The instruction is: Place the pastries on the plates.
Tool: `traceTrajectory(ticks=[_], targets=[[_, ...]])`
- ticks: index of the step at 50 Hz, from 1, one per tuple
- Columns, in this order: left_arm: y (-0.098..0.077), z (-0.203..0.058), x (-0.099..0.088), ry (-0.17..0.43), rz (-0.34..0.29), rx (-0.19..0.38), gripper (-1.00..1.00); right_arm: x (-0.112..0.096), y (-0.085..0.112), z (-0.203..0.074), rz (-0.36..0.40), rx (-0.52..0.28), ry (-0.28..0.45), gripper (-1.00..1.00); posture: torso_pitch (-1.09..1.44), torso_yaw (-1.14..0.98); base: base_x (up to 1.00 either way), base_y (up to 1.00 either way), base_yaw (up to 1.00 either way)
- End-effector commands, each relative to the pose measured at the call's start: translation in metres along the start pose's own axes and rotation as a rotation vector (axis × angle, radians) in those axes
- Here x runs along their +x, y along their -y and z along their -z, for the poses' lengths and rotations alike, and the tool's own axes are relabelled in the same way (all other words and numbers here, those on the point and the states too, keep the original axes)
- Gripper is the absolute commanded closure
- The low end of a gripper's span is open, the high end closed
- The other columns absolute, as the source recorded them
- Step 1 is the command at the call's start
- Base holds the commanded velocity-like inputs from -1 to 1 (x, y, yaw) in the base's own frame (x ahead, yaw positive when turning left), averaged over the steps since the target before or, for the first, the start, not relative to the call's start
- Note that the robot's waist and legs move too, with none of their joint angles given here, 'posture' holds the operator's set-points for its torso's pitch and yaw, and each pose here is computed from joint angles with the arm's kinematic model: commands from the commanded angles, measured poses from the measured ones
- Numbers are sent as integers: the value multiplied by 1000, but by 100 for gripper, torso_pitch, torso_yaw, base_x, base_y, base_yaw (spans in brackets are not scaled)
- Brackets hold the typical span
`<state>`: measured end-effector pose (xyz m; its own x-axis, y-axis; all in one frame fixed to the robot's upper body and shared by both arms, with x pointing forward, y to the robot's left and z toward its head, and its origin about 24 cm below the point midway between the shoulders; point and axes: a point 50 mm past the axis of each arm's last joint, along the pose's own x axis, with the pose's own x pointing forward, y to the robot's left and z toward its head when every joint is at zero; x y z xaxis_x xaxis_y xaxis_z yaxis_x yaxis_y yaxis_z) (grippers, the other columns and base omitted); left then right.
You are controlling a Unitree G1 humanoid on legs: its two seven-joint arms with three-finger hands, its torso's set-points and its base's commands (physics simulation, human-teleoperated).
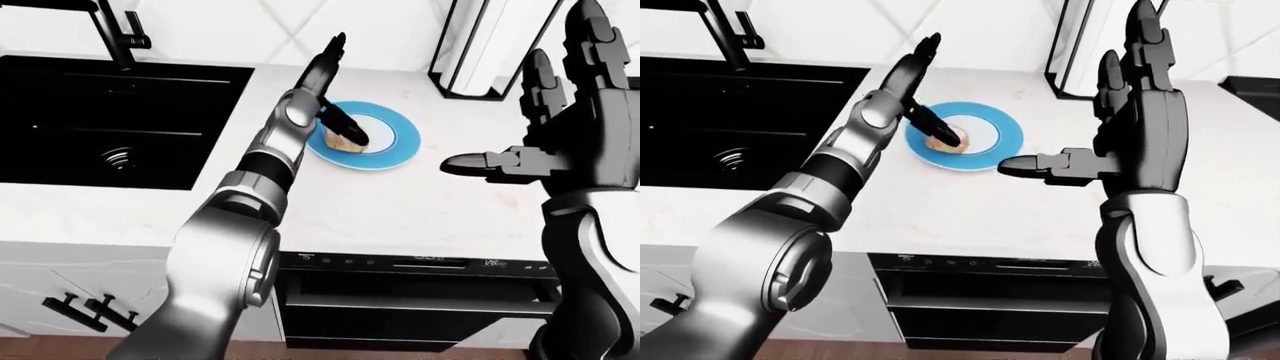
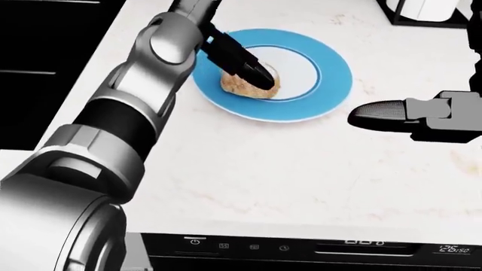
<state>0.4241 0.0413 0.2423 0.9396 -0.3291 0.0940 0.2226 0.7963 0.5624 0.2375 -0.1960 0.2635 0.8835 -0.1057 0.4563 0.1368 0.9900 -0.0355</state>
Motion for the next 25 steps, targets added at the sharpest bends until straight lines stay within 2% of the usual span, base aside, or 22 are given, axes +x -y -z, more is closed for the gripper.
traceTrajectory(ticks=[1,4,6,7,9,12,13,15,16,17,20,23,24,25], targets=[[-20,-32,2,113,-65,0,-100,0,1,-12,8,-4,75,-100,0,0,0,0,0],[-25,-34,1,119,-78,-8,-100,0,0,-12,7,-7,73,-100,0,0,0,0,0],[-41,-38,0,133,-120,-41,-100,1,-2,-10,3,-4,70,-100,0,0,0,0,0],[-44,-39,-1,139,-129,-39,-100,2,-2,-10,3,-3,70,-100,0,0,0,0,0],[-49,-45,-2,177,-130,-53,-100,4,-5,-9,-5,-8,69,-100,0,0,0,0,0],[-65,-55,-5,215,-168,-110,-100,7,-6,-10,-2,-4,72,-100,0,0,0,0,0],[-68,-54,-5,213,-172,-104,-100,8,-7,-10,-5,-9,70,-100,0,0,0,0,0],[-77,-56,-8,261,-201,-118,-100,10,-9,-6,-13,-11,63,-100,0,0,0,0,0],[-79,-55,-9,262,-194,-118,-100,11,-9,-5,-15,-6,63,-100,0,0,0,0,0],[-83,-53,-11,276,-208,-132,-100,13,-10,-5,-17,-11,61,-100,0,0,0,0,0],[-93,-47,-15,277,-234,-126,-100,18,-14,-4,-24,-9,60,-100,0,0,0,0,0],[-110,-55,-24,342,-280,-147,-100,22,-17,-4,-28,-4,65,-100,0,0,0,0,0],[-114,-57,-26,350,-289,-121,-100,23,-17,-3,-28,-5,64,-100,0,0,0,0,0],[-117,-61,-29,367,-295,-118,-100,24,-18,-3,-29,-6,62,-100,0,0,0,0,0]])
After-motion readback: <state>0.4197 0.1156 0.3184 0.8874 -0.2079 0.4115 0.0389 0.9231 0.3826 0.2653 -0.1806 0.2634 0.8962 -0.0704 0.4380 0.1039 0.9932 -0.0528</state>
